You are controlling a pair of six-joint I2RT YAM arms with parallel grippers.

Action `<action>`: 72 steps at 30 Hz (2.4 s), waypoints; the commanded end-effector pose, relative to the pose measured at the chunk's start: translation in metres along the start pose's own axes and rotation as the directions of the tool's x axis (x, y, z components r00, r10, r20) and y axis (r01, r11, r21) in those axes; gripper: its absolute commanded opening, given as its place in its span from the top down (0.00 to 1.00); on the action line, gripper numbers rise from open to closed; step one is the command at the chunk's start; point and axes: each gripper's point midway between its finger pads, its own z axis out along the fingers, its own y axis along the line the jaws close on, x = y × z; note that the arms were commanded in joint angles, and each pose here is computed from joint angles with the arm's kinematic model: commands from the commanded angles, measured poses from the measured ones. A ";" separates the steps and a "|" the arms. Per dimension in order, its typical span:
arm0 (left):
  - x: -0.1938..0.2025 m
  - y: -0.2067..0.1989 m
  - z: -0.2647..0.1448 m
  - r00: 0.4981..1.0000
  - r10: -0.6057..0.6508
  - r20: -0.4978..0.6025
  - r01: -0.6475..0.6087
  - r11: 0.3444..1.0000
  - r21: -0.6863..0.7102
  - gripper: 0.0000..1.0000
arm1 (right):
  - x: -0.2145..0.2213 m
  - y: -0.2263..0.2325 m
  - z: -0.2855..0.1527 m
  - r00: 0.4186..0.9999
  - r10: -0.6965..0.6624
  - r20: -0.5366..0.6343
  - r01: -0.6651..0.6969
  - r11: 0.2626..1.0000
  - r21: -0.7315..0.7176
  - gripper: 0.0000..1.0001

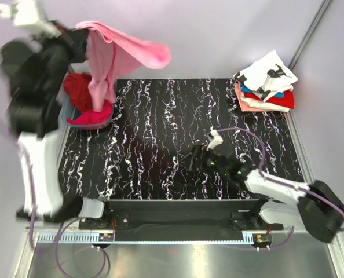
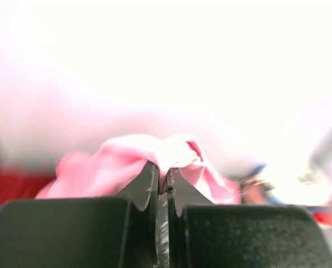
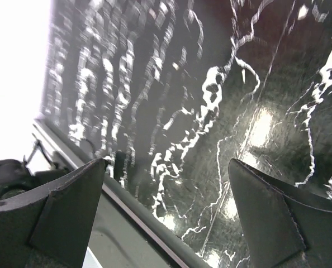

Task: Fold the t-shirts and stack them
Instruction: Grab the tshirt from the pile, then move the tshirt to the center of the board, then flatten the tshirt out

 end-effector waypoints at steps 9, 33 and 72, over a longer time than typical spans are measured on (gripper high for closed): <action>0.191 -0.054 -0.093 0.872 -0.102 -0.479 0.276 0.910 0.310 0.01 | -0.071 0.001 -0.121 0.896 0.026 0.443 -0.048 0.998 0.039 0.00; 0.355 0.037 -0.248 0.663 -0.151 -0.734 0.134 0.988 -0.082 0.13 | 0.048 0.027 -0.034 0.952 -0.015 -0.307 0.088 0.970 0.225 0.11; 0.532 -0.002 -0.252 0.346 -0.156 -0.925 -0.136 0.967 -0.214 0.52 | -0.048 -0.078 0.100 0.900 0.200 -0.387 -0.057 0.935 0.350 1.00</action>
